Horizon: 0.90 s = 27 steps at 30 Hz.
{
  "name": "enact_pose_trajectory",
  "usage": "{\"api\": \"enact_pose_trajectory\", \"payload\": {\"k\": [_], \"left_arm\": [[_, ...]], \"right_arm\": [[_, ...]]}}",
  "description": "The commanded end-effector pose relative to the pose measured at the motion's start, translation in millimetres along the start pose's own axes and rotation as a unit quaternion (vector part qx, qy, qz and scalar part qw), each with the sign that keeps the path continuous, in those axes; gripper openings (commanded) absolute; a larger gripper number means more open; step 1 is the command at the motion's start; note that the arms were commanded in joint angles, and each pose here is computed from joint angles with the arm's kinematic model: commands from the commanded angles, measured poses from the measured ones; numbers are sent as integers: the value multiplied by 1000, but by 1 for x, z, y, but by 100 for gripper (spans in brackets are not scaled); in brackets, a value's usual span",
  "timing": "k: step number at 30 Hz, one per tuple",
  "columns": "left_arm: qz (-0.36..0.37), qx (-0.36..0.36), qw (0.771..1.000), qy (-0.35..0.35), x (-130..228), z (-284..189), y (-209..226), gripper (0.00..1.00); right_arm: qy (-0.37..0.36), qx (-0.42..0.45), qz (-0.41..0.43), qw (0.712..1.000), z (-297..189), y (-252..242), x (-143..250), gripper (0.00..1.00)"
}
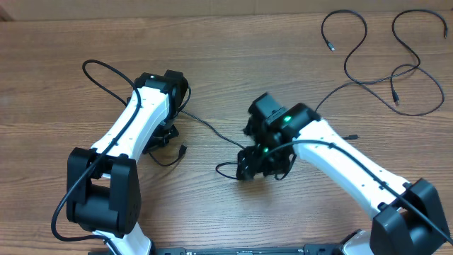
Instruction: Untangle cables
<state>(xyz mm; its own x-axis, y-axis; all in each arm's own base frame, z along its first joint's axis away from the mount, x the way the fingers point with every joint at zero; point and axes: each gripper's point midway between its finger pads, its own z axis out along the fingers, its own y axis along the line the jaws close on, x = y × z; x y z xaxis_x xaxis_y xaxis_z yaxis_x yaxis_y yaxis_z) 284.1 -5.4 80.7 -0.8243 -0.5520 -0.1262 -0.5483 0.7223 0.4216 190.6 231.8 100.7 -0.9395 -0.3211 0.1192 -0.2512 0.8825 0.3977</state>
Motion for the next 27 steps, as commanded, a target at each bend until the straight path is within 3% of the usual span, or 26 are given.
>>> {"api": "enact_pose_trajectory", "payload": {"k": [1, 5, 8, 13, 19, 24, 27], "left_arm": [[-12, 9, 1000, -14, -6, -8, 2, 5], [-12, 9, 1000, -14, -6, -8, 2, 5], [-12, 9, 1000, -14, -6, -8, 2, 4], [-10, 6, 1000, -12, -5, -7, 3, 5], [-11, 7, 1000, -13, -6, -8, 3, 5], [-12, 8, 1000, -14, -6, -8, 2, 5], [-11, 8, 1000, -14, -6, -8, 2, 5]], "right_arm": [[19, -2, -11, 1000, 9, 11, 15, 75], [1, -6, 12, 1000, 14, 25, 10, 75], [-45, 11, 98, 994, 16, 25, -8, 77], [-118, 57, 261, 956, 15, 11, -24, 80], [-174, 72, 317, 929, 11, 6, -37, 82], [-218, 77, 337, 913, 5, 0, -51, 73], [-224, 77, 346, 908, 4, -1, -53, 62]]}}
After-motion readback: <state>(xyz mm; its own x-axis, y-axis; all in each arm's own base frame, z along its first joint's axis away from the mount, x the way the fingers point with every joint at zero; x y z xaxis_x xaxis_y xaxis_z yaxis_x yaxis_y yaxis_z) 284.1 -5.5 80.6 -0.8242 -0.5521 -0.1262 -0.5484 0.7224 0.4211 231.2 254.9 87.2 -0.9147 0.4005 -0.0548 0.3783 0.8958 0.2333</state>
